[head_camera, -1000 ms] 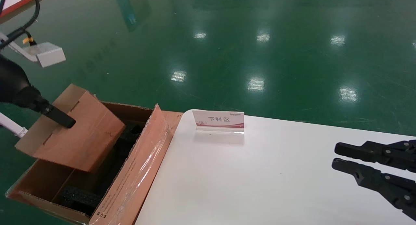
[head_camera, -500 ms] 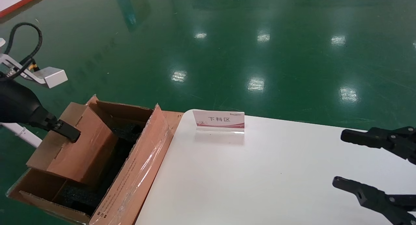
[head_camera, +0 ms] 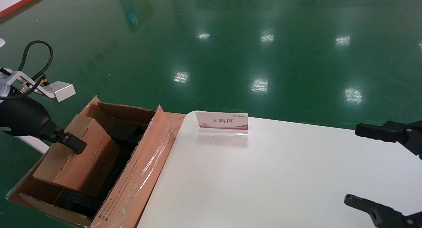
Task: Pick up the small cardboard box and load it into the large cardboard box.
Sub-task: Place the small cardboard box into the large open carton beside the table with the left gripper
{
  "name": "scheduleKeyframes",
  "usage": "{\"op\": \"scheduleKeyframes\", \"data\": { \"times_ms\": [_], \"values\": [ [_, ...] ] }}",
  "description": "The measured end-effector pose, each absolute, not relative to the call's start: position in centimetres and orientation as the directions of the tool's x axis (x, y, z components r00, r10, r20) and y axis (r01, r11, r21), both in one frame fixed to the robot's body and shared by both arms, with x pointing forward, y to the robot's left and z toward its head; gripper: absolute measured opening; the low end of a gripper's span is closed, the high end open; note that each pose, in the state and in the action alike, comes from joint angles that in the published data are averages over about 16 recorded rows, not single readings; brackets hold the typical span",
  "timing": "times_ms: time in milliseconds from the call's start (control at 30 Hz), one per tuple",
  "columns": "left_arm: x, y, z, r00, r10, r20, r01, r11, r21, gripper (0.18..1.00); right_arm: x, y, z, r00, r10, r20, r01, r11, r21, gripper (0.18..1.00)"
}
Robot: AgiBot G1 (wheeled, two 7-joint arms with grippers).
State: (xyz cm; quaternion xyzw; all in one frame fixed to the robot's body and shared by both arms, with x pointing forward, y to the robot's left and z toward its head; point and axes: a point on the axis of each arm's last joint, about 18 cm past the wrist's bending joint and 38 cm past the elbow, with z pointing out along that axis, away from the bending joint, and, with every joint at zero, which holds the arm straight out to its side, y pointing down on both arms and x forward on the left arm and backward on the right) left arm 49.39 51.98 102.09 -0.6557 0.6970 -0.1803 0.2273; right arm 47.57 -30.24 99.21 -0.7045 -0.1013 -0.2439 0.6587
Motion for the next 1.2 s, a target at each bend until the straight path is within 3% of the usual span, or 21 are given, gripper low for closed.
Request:
{"op": "scheduleKeyframes", "data": {
  "times_ms": [300,500,1200],
  "values": [
    [49.8,52.4,100.9,-0.028,-0.997,-0.074,-0.839,0.064,-0.541,0.310,47.6,-30.2,99.2,0.860,-0.179,0.477,0.464,-0.112,-0.879,0.961],
    [50.2,52.8,100.2,-0.023,-0.997,-0.074,-0.839,0.060,-0.541,0.308,47.6,-30.2,99.2,0.860,-0.179,0.477,0.464,-0.112,-0.879,0.991],
    [52.3,55.1,99.8,-0.008,-0.990,-0.140,-0.823,0.086,-0.561,0.287,47.6,-30.2,99.2,0.860,-0.179,0.477,0.464,-0.112,-0.879,1.001]
  ]
}}
